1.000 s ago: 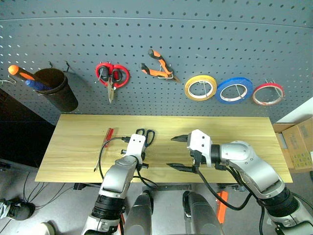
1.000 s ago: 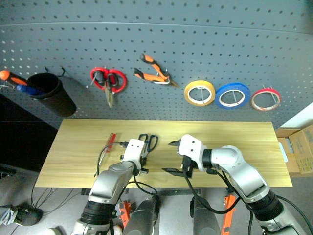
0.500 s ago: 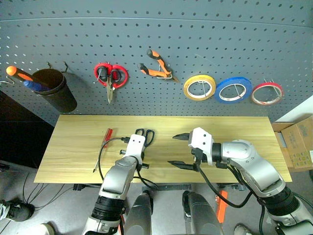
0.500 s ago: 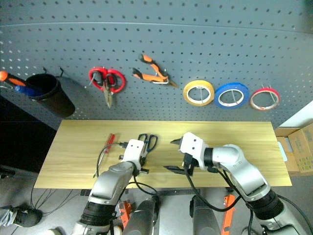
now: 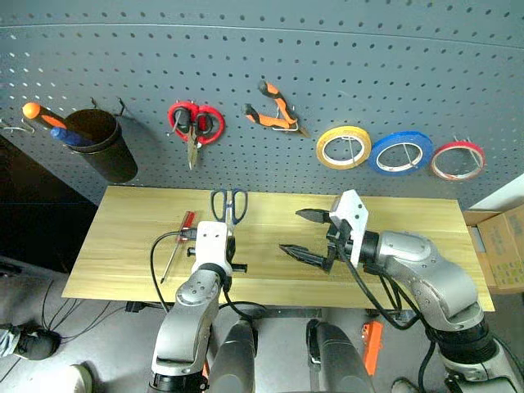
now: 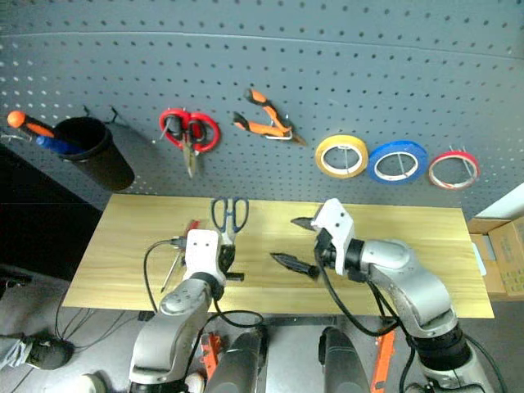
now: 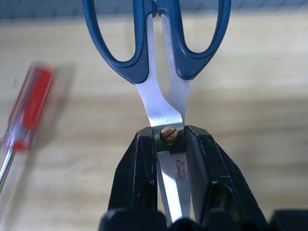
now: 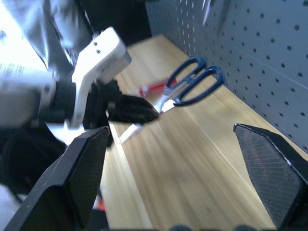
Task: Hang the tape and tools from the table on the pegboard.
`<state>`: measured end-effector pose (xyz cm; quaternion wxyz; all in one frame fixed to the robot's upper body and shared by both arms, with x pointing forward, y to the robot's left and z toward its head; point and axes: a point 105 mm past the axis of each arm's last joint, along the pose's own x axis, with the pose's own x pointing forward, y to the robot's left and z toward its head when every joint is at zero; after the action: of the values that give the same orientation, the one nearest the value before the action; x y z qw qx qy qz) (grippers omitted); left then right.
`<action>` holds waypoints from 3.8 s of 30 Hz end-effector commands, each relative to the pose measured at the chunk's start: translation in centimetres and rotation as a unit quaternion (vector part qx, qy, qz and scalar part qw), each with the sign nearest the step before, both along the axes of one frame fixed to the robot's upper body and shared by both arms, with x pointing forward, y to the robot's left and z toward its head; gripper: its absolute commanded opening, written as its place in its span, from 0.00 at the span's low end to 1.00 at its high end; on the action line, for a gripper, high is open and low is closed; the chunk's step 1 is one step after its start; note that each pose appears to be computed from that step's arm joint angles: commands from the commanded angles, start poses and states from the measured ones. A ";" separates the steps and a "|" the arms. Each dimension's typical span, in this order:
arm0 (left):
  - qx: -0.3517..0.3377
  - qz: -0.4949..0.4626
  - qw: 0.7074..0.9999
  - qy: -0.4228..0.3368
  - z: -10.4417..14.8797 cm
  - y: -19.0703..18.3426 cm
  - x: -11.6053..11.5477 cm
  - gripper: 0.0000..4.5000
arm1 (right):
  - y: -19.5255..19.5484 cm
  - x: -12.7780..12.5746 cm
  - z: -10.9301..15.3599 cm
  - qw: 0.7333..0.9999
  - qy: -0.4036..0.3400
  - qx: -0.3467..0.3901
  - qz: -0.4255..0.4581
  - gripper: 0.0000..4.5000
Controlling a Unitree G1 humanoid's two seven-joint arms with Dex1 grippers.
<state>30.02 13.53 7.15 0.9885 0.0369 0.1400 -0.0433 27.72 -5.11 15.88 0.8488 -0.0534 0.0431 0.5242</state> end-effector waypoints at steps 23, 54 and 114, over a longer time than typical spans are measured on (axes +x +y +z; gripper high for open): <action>-0.028 0.011 0.966 -0.256 7.8 0.3 0.2 0.11 | 1.7 -0.6 11.1 0.974 -0.097 0.205 -0.005 1.00; 0.017 0.060 0.943 -0.328 9.5 2.1 0.5 0.11 | 1.6 -0.3 10.9 0.971 -0.098 0.218 -0.006 1.00; -0.043 -0.002 0.962 -0.271 8.8 1.6 3.5 0.99 | 1.2 -0.5 10.4 0.974 -0.097 0.202 -0.015 1.00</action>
<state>34.04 15.59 14.68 0.9931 0.0037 -0.1134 -0.0299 28.20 -3.87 25.05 0.8595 0.0753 -0.1163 0.4920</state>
